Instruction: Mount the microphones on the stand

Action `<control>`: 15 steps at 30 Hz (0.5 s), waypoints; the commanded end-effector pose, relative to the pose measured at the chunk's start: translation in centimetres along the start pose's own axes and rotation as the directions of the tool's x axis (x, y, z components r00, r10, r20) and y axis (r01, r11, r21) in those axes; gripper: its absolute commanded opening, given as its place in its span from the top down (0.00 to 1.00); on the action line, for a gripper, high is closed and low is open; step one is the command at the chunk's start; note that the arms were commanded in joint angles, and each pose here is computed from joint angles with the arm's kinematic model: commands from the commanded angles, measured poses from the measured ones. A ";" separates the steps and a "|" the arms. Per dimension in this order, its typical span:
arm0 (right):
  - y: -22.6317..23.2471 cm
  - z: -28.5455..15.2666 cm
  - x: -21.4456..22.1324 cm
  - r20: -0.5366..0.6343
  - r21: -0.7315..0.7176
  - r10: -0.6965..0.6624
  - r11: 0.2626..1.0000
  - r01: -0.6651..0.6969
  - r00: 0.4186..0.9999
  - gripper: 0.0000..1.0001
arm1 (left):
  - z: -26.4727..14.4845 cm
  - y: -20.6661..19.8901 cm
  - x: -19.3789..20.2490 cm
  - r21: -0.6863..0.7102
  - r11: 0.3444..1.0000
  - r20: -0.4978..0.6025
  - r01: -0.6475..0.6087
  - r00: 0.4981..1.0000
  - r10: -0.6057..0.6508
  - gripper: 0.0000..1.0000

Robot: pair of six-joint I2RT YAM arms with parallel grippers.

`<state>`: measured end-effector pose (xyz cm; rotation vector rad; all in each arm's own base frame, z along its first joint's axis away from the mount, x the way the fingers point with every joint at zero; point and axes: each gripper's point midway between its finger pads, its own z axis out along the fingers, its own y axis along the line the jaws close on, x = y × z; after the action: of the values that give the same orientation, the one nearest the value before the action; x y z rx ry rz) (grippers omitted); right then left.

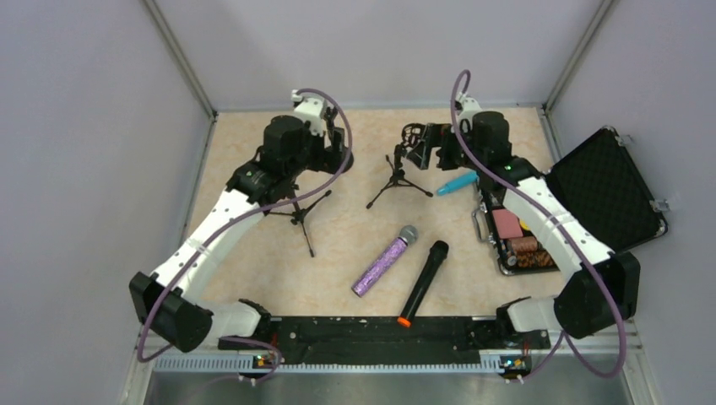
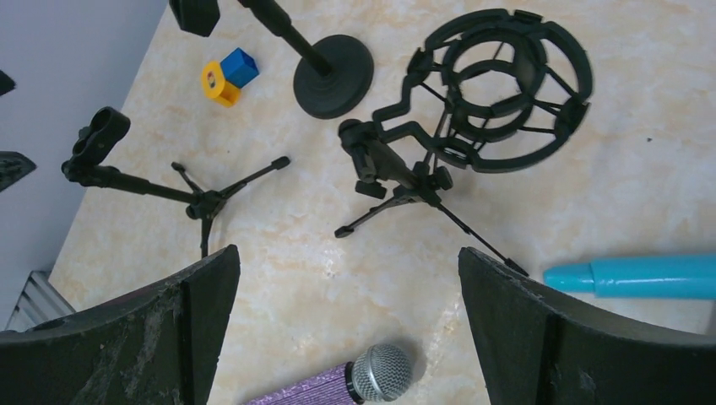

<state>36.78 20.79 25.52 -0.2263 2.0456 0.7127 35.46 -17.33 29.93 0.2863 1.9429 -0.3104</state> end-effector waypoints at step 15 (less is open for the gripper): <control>-4.7 -5.7 -1.0 0.154 0.027 0.142 0.989 -0.148 0.978 0.01 | 12.3 -14.4 0.2 0.320 0.936 -0.034 -0.145 0.986 0.165 0.01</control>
<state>35.58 13.60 24.80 0.0211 2.0099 0.7308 39.54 -31.76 23.24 0.6221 2.0472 -0.4536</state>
